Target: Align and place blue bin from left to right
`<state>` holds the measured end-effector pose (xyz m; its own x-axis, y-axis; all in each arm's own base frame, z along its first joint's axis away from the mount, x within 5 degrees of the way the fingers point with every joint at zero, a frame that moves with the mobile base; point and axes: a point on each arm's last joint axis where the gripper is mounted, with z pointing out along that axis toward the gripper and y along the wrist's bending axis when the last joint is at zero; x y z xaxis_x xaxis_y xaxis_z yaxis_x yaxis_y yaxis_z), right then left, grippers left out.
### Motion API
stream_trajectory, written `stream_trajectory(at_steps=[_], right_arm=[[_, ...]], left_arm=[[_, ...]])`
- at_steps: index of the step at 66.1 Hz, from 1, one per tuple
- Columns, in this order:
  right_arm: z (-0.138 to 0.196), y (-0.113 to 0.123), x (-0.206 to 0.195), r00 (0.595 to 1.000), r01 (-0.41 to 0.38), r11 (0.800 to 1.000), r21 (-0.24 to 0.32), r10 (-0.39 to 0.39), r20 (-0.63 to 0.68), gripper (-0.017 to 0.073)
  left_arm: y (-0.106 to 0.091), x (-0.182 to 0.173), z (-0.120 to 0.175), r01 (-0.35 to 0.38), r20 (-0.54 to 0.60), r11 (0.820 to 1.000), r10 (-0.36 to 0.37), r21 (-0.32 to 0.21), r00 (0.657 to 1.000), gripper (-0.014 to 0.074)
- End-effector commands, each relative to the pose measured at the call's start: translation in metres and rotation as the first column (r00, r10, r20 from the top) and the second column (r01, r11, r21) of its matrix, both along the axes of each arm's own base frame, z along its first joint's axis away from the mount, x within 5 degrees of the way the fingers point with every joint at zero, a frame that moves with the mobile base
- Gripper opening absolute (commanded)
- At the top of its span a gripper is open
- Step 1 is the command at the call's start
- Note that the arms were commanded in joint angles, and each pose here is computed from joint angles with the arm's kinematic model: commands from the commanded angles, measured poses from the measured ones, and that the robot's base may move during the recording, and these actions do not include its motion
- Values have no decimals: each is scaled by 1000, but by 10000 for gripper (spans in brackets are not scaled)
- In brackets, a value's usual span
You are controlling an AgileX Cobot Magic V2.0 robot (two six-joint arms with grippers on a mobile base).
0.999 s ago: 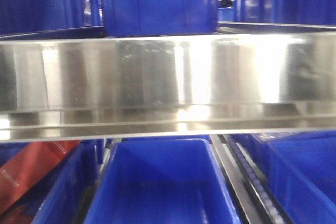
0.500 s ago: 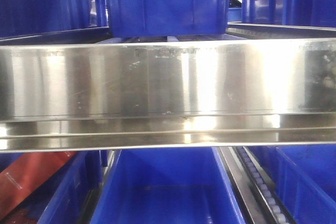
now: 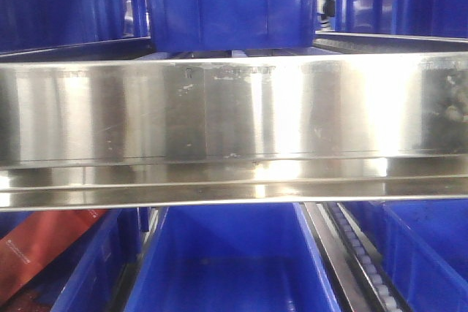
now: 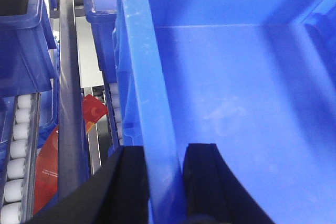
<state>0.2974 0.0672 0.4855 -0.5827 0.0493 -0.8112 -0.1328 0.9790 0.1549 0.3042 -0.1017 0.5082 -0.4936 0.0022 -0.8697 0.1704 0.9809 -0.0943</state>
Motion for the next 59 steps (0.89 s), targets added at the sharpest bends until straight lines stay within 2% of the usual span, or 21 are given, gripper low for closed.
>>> stream_trajectory(at_steps=[1,31,46,59], right_arm=[[21,0,-8,990,-18,1000,23,14,138,-68],[19,1,-1,988,-15,1000,27,11,151,-68],[-7,-2,32,996,3,1000,-16,-2,91,-68],[-29,-5,59,998,22,999,-39,-20,58,-68]], left_arm=[[3,-3,15,0,115,1000,-1,8,993,-111],[2,0,14,1,115,1000,-2,9,993,-111],[-7,26,-17,-4,-16,999,5,48,1000,-111],[-16,49,-43,-1,-87,997,7,74,996,-111]])
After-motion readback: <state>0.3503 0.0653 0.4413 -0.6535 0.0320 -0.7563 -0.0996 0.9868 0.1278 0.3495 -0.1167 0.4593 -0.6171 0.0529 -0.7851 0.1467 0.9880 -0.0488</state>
